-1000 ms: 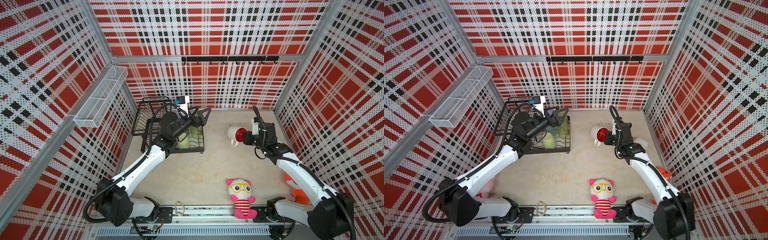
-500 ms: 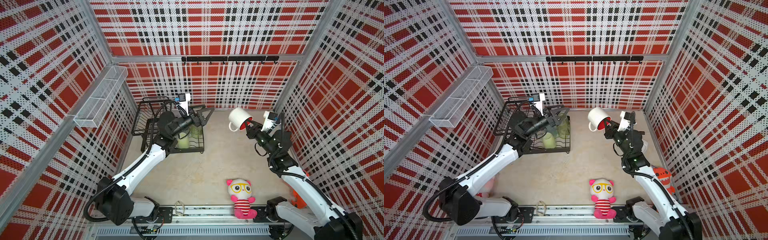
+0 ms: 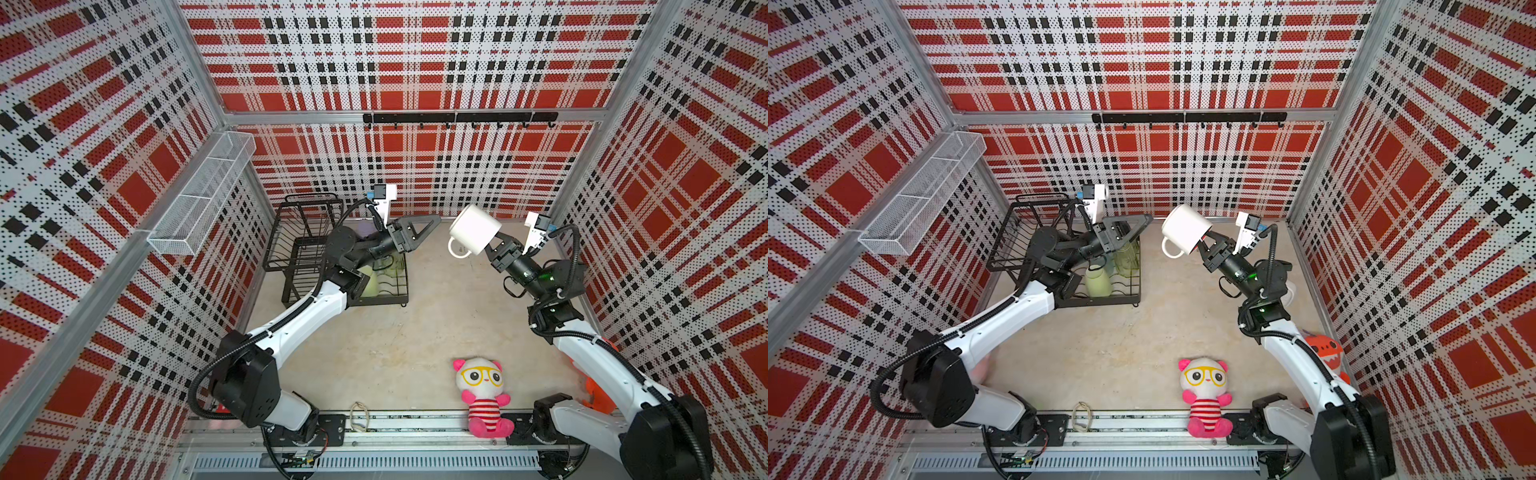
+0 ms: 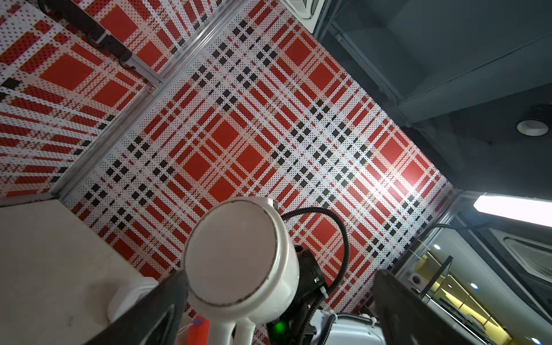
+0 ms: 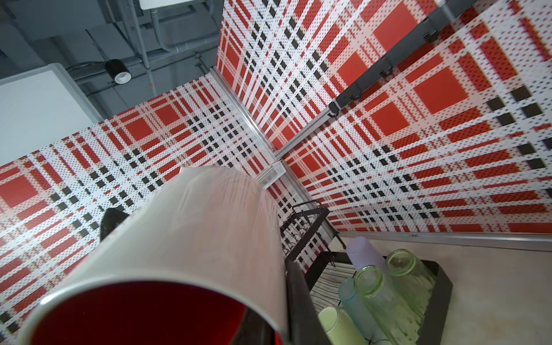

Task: Load cups into a dish rack
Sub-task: Place the cup upside down at the dish rack.

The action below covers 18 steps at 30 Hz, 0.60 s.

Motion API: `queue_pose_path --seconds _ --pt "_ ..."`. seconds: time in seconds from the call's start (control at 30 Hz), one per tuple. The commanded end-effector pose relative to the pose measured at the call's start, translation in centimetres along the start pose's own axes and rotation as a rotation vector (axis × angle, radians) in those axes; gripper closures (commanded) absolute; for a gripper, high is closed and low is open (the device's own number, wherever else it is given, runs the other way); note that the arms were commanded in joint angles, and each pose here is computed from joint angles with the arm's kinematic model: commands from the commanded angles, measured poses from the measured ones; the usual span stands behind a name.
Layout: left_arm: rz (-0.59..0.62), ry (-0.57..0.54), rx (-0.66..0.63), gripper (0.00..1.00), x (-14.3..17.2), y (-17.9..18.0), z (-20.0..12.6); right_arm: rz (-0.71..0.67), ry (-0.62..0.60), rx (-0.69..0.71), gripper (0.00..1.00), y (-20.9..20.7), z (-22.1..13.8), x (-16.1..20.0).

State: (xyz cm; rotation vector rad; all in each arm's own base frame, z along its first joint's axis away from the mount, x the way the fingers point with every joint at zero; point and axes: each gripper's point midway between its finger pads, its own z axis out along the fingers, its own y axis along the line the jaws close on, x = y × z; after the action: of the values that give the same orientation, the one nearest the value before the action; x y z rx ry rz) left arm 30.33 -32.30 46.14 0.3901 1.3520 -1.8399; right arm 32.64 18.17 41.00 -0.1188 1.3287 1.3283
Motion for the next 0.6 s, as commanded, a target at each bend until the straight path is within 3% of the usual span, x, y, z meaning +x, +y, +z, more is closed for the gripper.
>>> queue_pose_path --seconds 0.0,0.13,0.57 --pt "-0.022 0.053 0.083 0.02 0.9 -1.7 1.0 -0.030 -0.006 -0.221 1.00 5.3 0.4 -2.0" --pt "-0.049 0.070 0.091 0.02 1.8 -1.3 1.4 0.010 0.008 -0.276 1.00 5.5 0.4 -1.5" --pt "-0.056 0.054 -0.002 0.02 2.0 0.8 2.7 0.030 0.093 -0.167 1.00 2.9 1.5 0.7"
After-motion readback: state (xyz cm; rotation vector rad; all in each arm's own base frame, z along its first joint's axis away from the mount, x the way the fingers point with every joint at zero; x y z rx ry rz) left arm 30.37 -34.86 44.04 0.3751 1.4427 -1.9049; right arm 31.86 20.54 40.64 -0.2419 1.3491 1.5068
